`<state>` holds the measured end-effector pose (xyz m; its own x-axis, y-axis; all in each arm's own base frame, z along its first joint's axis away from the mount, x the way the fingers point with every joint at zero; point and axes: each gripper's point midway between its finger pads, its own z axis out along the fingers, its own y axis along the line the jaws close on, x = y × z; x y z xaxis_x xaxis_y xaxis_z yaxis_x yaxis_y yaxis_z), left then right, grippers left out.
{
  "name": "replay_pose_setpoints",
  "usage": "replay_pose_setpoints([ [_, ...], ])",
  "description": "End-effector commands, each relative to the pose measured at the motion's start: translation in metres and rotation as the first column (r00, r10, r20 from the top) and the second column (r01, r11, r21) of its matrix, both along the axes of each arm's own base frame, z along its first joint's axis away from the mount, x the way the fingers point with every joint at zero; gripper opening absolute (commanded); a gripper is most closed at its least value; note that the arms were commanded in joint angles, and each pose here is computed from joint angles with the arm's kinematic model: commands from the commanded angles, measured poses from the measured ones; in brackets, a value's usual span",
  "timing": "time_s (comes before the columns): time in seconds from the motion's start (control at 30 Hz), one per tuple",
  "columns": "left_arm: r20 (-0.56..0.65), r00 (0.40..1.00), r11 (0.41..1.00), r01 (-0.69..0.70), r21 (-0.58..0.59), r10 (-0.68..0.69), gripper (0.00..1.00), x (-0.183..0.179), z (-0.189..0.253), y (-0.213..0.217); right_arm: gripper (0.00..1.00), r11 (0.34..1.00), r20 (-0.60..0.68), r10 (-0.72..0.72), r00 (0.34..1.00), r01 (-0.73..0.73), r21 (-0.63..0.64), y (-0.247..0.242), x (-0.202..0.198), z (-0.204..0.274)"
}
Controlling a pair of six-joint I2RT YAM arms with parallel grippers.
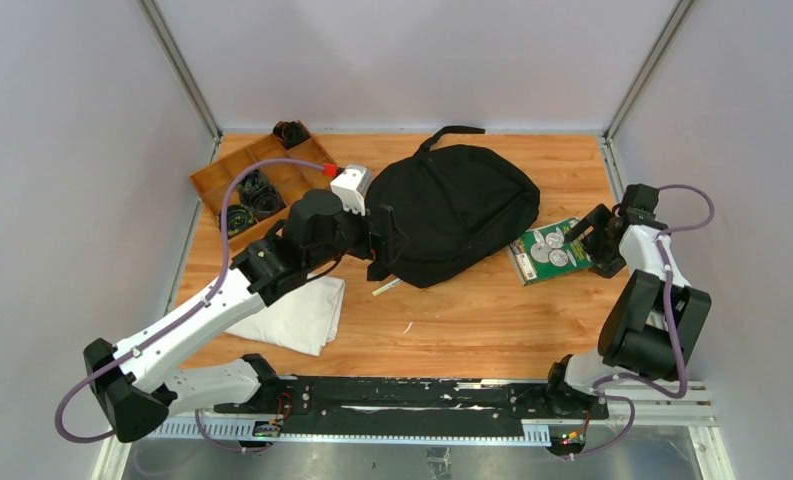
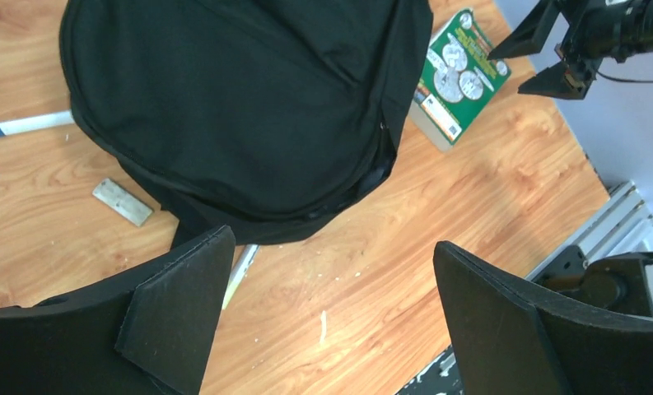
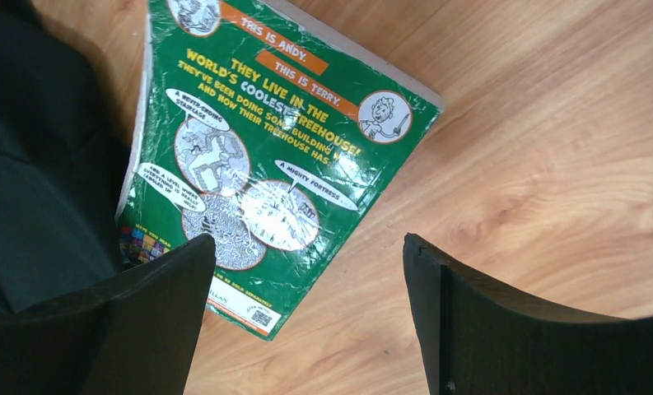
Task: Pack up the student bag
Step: Pick up the book from the center of the board.
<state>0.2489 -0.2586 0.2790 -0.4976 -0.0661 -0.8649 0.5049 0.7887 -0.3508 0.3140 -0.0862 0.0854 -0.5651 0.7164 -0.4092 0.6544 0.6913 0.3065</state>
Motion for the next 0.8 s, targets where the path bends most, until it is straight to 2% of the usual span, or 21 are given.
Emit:
replay_pose_setpoints([
  [0.0, 0.039, 0.999, 1.0, 0.007, -0.002, -0.007, 1.0, 0.001, 0.0, -0.003, 0.86, 0.987, -0.005, -0.006, 1.0, 0.007, 0.163, 0.013, 0.009, -0.015],
  [0.13, 0.065, 0.998, 1.0, -0.012, -0.014, 0.013, 1.0, 0.001, 0.003, 0.002, 0.84, 0.97, -0.034, -0.027, 0.999, 0.035, 0.243, 0.025, 0.006, -0.042],
  [0.2, 0.078, 0.997, 1.0, -0.02, -0.018, 0.021, 1.0, 0.001, 0.004, 0.005, 0.79, 0.972, -0.034, -0.024, 0.999, 0.031, 0.234, 0.025, 0.008, -0.041],
  [0.33, 0.074, 0.997, 0.999, -0.031, -0.009, 0.032, 1.0, 0.001, 0.001, 0.008, 0.78, 1.0, 0.006, -0.027, 1.0, 0.027, 0.009, 0.004, 0.014, -0.002],
  [0.47, 0.062, 0.997, 0.999, -0.039, -0.033, 0.041, 1.0, 0.002, 0.003, 0.005, 0.75, 0.997, 0.051, -0.04, 0.998, 0.043, -0.058, -0.012, 0.037, 0.023],
  [0.53, 0.066, 0.997, 0.998, -0.035, -0.045, 0.038, 1.0, 0.004, 0.005, 0.002, 0.72, 0.996, 0.006, -0.042, 0.999, 0.042, -0.08, -0.014, 0.052, 0.024],
  [0.63, 0.055, 0.998, 0.999, -0.031, -0.033, 0.033, 1.0, 0.004, 0.003, 0.001, 0.72, 0.977, -0.101, -0.067, 0.993, 0.045, -0.208, -0.022, 0.075, 0.021],
  [0.77, 0.043, 0.998, 0.998, -0.052, -0.031, 0.053, 1.0, 0.002, 0.002, 0.007, 0.69, 0.973, -0.196, -0.046, 0.98, 0.0, -0.231, -0.01, 0.112, 0.015],
])
